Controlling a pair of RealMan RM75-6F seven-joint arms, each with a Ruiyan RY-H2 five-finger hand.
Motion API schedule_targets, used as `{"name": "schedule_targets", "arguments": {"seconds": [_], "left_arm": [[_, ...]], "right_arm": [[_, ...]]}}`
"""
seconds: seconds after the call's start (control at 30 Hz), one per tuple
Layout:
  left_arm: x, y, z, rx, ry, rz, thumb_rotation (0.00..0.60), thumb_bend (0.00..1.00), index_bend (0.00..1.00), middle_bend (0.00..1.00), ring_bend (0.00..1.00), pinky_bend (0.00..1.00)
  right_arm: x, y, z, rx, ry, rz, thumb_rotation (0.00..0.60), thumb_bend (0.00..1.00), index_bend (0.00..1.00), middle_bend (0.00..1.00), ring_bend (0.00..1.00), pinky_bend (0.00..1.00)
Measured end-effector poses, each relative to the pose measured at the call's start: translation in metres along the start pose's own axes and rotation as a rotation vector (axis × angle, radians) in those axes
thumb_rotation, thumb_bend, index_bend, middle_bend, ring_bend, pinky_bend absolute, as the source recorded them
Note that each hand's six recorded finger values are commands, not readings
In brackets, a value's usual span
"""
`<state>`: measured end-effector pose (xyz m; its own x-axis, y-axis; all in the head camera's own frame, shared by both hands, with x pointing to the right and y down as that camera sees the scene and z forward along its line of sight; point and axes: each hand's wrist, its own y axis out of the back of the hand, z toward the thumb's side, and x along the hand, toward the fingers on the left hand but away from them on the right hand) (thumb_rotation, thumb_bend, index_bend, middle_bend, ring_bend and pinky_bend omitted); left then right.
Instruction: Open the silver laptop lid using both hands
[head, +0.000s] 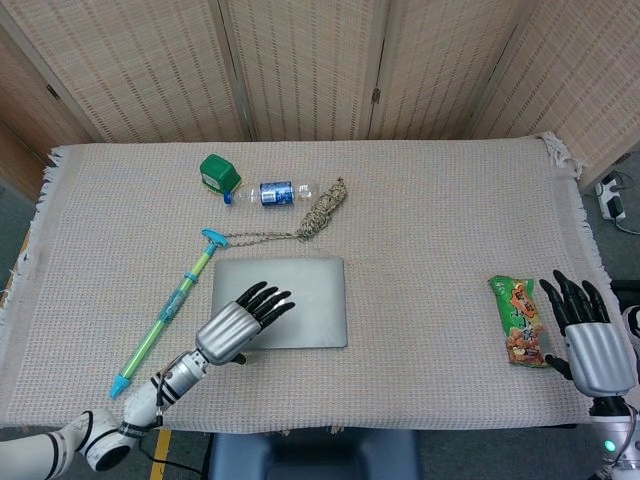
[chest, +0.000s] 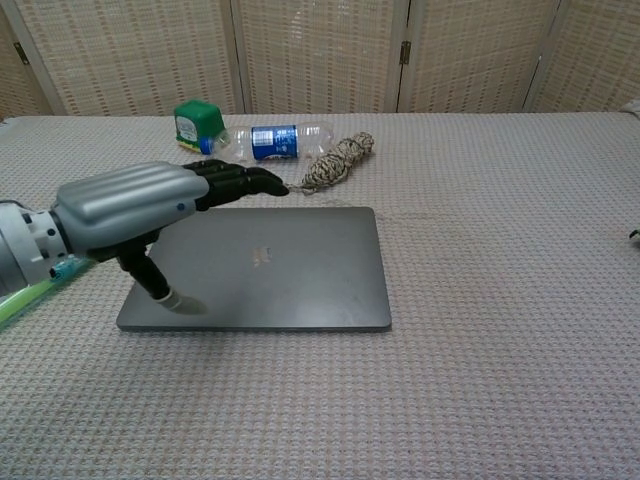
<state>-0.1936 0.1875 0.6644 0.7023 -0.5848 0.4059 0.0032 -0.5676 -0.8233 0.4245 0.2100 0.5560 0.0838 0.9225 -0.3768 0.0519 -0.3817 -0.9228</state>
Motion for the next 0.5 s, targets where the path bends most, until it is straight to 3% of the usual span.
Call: {"name": "schedule_targets", "arguments": {"seconds": [0.27,0.5], "left_arm": [[0.034,-0.023,0.017,0.025,-0.003,-0.032,0.6,0.09,0.0,0.06,0.03,0.0],[0.043,-0.043,0.015,0.035,0.037,-0.046,0.6,0.09,0.0,0.06,0.03,0.0]], "right_arm": [[0.002,0.001,-0.001,-0.009,0.002,-0.009,0.6,0.52,0.0,0.02,0.08,0.0],[0.004,0.001,-0.006,-0.015,-0.011,-0.006,0.6,0.52,0.0,0.02,0.08,0.0]]}}
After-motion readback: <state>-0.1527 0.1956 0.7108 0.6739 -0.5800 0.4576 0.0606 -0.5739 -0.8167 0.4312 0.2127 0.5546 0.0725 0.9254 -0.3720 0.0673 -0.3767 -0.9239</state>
